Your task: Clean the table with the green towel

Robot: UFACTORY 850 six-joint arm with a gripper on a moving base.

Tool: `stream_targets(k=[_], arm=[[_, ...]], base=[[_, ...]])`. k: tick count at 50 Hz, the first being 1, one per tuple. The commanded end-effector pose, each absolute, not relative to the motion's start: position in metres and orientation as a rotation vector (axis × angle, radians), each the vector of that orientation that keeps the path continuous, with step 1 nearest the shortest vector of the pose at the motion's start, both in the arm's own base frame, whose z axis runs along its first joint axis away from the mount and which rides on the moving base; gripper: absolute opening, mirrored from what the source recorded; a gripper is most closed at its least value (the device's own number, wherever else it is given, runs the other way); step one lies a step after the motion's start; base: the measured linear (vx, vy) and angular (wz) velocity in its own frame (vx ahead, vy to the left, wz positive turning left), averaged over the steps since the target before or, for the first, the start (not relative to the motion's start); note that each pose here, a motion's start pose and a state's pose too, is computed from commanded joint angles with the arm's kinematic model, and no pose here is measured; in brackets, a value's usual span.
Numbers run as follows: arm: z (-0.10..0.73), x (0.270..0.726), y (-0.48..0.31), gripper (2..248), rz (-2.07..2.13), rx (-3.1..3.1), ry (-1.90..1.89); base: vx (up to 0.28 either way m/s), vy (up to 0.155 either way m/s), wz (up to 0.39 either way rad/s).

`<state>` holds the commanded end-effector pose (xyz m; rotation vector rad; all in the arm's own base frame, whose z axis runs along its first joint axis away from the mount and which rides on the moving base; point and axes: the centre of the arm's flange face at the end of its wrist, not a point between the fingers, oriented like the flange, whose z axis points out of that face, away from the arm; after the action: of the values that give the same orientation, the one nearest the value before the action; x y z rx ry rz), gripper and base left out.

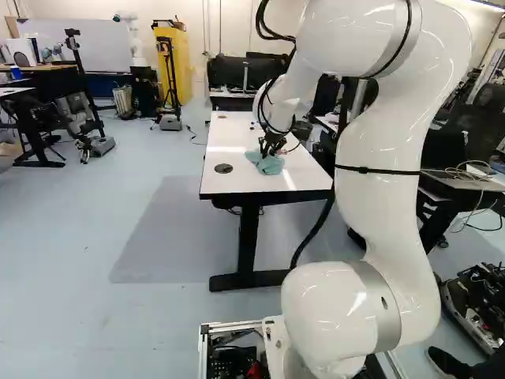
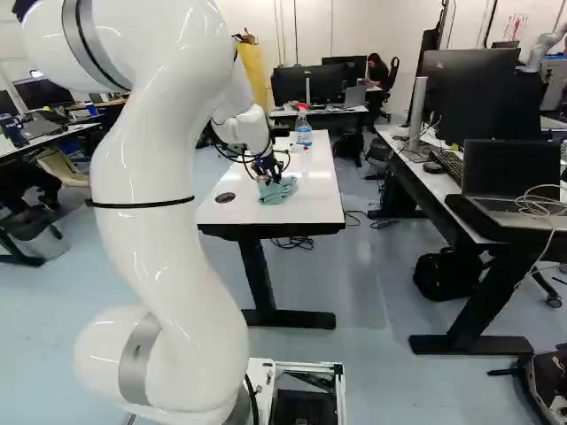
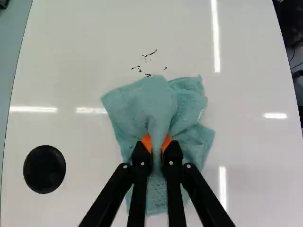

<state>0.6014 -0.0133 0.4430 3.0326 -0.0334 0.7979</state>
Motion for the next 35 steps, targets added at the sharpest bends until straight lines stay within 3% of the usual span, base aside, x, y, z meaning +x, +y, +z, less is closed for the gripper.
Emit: stream_targets(k=[35], arm=[[0.480,0.557,-0.021,43,0.858,3.011,-0.058]], base=[[0.000,0.000,0.000]])
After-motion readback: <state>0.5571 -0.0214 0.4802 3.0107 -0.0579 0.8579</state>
